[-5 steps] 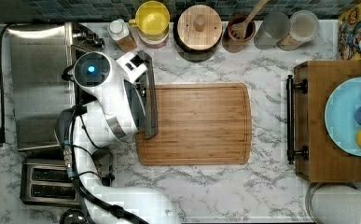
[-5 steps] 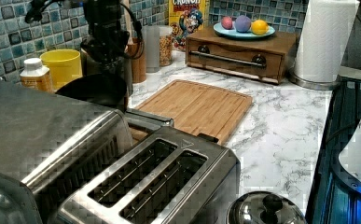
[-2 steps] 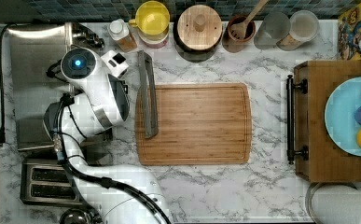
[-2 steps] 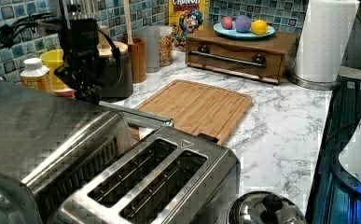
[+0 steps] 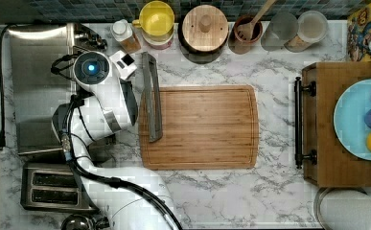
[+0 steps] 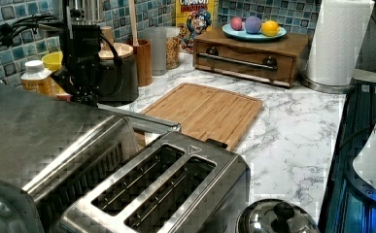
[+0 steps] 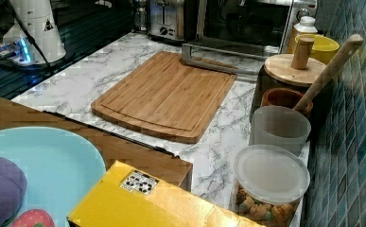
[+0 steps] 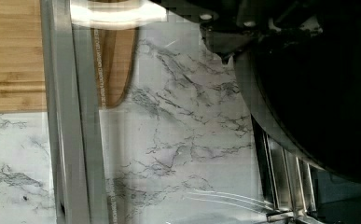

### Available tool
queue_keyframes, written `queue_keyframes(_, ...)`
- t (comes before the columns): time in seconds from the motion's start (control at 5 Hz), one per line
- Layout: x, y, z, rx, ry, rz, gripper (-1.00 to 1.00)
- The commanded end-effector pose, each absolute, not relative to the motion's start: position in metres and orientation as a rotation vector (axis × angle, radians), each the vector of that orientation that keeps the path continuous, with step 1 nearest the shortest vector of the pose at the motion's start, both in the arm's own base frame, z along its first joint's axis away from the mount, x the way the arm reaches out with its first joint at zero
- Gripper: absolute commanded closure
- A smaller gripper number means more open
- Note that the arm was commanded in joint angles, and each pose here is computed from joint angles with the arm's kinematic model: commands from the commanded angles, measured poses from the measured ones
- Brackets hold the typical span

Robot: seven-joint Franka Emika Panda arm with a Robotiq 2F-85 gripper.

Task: Put the bowl in the oven.

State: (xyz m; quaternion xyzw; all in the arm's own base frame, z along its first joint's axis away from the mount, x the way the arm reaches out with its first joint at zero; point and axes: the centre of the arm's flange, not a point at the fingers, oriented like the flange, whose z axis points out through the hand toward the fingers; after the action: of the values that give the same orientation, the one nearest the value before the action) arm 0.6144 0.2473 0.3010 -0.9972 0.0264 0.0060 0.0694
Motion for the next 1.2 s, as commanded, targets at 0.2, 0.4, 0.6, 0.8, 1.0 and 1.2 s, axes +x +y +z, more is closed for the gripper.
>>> queue_keyframes(0.2,0.611,0.271,0.323,-2.833,0.228,0.067,1.00)
queue_keyframes(0.4,0.612,0.274,0.323,-2.783,0.278,0.043,1.00)
queue_keyframes(0.6,0.610,0.280,0.316,-2.760,0.302,0.057,1.00)
queue_keyframes(0.8,0.609,0.286,0.306,-2.760,0.330,0.058,1.00)
queue_keyframes(1.0,0.605,0.289,0.303,-2.736,0.358,0.033,1.00)
queue_keyframes(1.2,0.602,0.300,0.289,-2.732,0.364,0.091,1.00)
